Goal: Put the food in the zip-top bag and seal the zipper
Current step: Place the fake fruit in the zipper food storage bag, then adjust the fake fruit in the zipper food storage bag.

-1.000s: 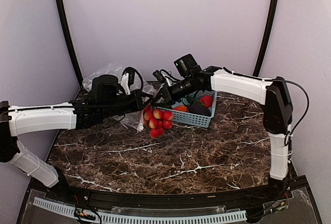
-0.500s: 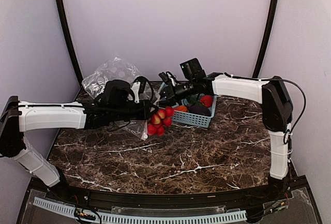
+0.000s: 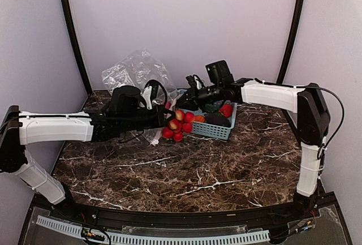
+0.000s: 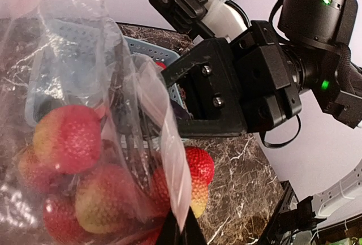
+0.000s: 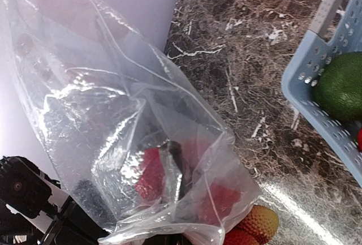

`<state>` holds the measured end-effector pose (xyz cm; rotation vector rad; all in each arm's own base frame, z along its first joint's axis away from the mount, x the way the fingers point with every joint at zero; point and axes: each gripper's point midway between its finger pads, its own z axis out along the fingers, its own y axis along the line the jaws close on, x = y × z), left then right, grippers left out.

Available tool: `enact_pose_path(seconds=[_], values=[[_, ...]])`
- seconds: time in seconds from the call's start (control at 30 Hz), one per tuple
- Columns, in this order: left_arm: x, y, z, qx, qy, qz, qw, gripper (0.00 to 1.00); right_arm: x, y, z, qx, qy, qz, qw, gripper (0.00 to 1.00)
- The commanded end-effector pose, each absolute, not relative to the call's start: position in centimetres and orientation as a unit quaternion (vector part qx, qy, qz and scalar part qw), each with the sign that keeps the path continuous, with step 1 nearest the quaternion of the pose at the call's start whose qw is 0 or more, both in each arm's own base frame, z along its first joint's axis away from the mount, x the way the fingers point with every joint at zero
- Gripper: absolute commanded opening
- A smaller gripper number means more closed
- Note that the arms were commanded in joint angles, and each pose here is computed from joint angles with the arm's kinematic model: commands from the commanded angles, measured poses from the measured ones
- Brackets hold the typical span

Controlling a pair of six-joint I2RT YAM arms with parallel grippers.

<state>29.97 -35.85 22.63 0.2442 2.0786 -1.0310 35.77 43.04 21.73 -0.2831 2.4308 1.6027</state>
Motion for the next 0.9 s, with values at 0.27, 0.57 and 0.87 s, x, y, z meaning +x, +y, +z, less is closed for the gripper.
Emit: enact_pose_path(seconds=[0.27, 0.57, 0.87], values=[[29.9, -37.5, 17.2, -0.023, 0.816, -0.454, 0.357, 0.01, 35.2, 40.7, 17.2, -0.07, 0.863, 0.486, 0.121, 0.17], [29.7, -36.8, 17.0, -0.03, 0.823, -0.439, 0.36, 0.01, 34.0, 40.1, 21.9, -0.182, 0.813, 0.532, 0.15, 0.53], [29.6, -36.8, 15.2, -0.023, 0.84, -0.417, 0.346, 0.01, 29.6, 34.1, 22.1, -0.4, 0.749, 0.489, 0.199, 0.54]])
